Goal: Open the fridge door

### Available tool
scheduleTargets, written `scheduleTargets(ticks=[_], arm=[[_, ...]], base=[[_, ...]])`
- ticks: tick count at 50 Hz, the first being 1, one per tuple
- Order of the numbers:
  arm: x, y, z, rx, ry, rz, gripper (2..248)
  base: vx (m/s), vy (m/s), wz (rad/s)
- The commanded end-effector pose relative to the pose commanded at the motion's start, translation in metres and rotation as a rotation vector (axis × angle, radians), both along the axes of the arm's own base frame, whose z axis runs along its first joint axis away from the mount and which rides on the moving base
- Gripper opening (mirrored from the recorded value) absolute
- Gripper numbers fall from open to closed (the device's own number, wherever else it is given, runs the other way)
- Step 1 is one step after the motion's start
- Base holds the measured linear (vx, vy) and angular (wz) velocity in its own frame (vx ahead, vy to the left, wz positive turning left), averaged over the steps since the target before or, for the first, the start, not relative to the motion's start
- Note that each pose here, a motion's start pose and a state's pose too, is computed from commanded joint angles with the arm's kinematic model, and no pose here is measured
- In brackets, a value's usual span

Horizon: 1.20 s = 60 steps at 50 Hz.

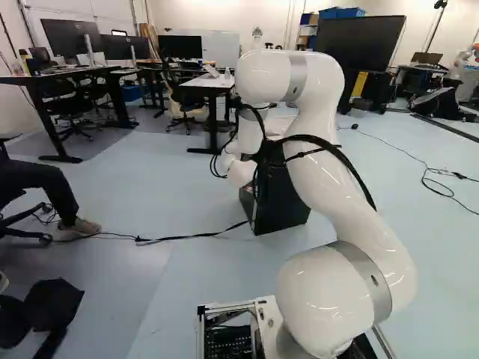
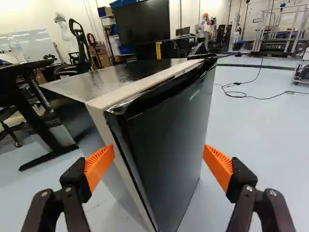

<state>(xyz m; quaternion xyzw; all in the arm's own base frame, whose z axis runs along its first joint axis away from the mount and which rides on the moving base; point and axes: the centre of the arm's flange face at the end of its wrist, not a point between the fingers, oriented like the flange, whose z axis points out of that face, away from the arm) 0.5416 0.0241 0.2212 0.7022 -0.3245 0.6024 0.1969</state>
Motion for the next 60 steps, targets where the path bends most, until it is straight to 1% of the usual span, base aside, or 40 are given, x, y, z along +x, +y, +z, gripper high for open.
scheduleTargets(ticks=[21,60], arm=[[0.009,0.001,-0.001,0.002,-0.012,-0.001,247],[0.011,-0.003,-0.002,0.002,-0.014,-0.008,247]], base=[[0.000,0.000,0.000],[0.000,0.000,0.000]])
